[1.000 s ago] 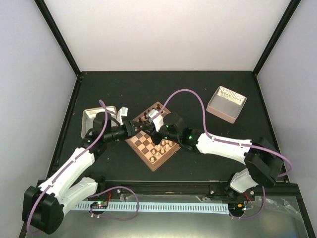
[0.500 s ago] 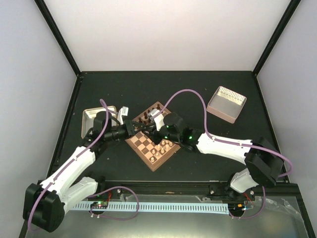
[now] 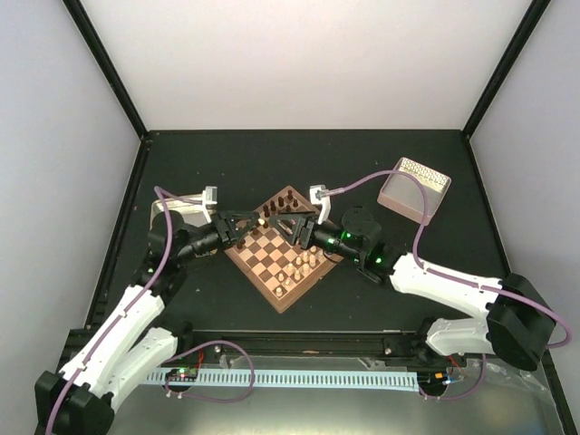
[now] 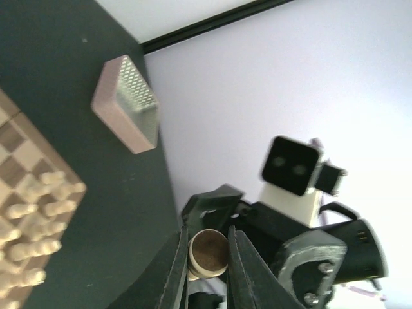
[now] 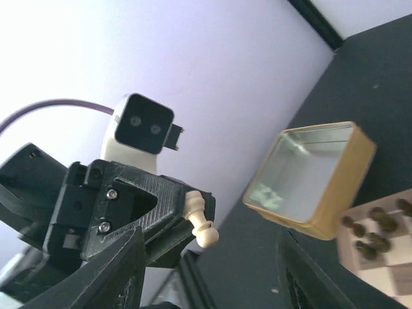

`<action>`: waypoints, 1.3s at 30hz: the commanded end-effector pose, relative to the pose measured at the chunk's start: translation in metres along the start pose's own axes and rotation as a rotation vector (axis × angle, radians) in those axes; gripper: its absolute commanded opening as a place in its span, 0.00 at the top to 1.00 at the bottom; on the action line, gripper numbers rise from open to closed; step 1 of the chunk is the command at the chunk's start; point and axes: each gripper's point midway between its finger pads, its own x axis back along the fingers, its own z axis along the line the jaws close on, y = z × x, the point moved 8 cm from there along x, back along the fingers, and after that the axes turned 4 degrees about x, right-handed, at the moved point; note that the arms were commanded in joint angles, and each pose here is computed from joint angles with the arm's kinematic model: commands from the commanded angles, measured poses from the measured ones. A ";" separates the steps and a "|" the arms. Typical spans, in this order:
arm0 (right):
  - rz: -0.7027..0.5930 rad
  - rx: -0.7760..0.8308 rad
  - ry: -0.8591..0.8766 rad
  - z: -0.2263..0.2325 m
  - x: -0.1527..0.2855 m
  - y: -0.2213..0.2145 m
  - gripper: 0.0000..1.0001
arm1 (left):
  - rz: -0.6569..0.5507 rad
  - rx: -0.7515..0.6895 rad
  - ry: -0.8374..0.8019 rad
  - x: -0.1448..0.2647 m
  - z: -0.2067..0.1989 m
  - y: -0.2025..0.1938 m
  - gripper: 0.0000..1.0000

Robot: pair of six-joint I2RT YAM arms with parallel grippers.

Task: Set up the chess pieces on the board
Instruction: Place the chess piece on the chessboard.

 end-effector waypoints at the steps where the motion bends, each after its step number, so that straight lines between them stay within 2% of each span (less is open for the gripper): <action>1: -0.046 -0.166 0.142 0.020 -0.005 0.015 0.44 | -0.055 0.121 -0.139 0.008 -0.024 0.004 0.94; 7: -0.023 -0.213 0.291 0.033 -0.011 0.016 0.47 | -0.024 0.258 -0.215 0.007 -0.023 0.002 0.94; 14: -0.009 -0.237 0.246 0.027 -0.013 0.013 0.58 | -0.046 0.270 -0.199 0.009 -0.020 0.002 0.94; 16: 0.001 -0.248 0.208 0.022 -0.015 0.009 0.57 | -0.050 0.283 -0.207 0.009 -0.018 0.002 0.94; 20: 0.029 -0.270 0.153 0.015 -0.022 0.006 0.49 | -0.051 0.294 -0.211 0.008 -0.017 0.002 0.94; 22: 0.032 -0.268 0.152 0.013 -0.024 0.005 0.49 | -0.049 0.298 -0.213 0.008 -0.016 0.002 0.94; 27: 0.049 -0.272 0.189 0.015 -0.032 0.004 0.60 | -0.044 0.315 -0.219 0.006 -0.012 0.001 0.94; 34: -0.033 -0.270 0.198 0.017 -0.027 0.012 0.75 | -0.060 0.318 -0.220 0.008 -0.011 0.000 0.95; 39: -0.030 -0.274 0.195 0.018 -0.029 0.014 0.86 | -0.061 0.320 -0.219 0.009 -0.010 0.000 0.95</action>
